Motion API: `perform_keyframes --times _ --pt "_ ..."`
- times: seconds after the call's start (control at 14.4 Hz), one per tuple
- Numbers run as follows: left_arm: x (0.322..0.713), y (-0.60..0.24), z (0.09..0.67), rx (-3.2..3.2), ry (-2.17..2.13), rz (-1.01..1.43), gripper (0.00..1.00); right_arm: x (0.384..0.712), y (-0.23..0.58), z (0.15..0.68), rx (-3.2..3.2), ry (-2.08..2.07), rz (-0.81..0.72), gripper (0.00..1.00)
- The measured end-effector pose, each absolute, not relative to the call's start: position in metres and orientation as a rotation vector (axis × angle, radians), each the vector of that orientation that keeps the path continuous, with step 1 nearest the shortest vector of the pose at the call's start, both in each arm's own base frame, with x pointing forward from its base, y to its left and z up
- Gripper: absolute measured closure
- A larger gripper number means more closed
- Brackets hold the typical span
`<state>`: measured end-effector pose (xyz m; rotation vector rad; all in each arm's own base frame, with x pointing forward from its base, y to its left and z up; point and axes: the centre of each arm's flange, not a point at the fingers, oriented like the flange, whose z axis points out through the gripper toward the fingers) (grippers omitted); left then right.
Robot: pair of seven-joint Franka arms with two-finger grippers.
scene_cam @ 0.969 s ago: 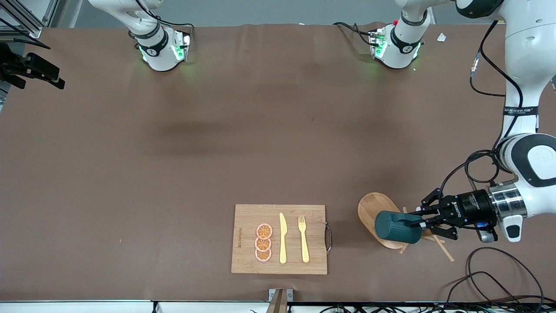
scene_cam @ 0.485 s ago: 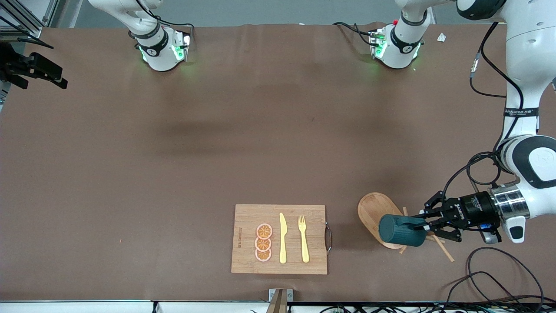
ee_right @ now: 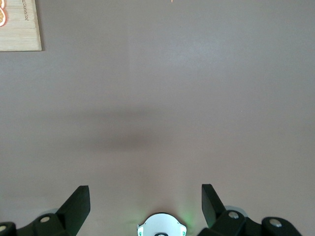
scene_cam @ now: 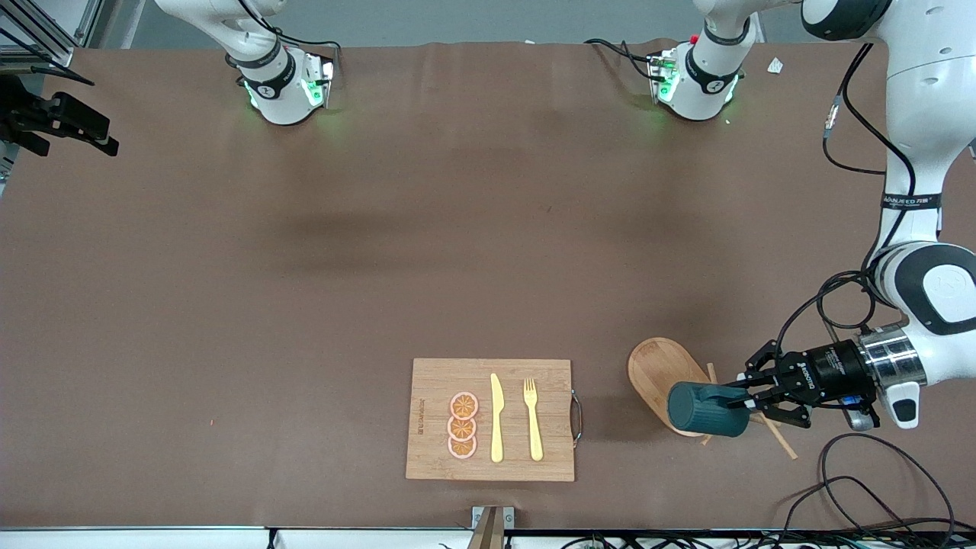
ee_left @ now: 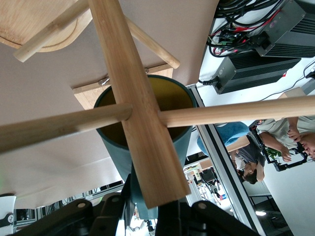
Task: Pass cup and hang on rack
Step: 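Hook the mug handle onto a rack peg with the left gripper, then open the left gripper and withdraw it from the mug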
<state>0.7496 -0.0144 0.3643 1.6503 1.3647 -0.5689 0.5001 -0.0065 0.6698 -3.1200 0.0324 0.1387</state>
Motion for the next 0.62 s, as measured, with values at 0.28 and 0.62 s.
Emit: perform_keyframes --times 0.28,0.62 --pt "0.751 -0.013 0.366 1.646 1.369 -0.554 0.54 0.5 -0.006 0.67 -3.12 0.032 0.137 0.0" --pt "0.754 -0.017 0.377 1.643 1.358 -0.527 0.07 0.501 -0.006 0.67 -3.12 0.032 0.131 0.0"
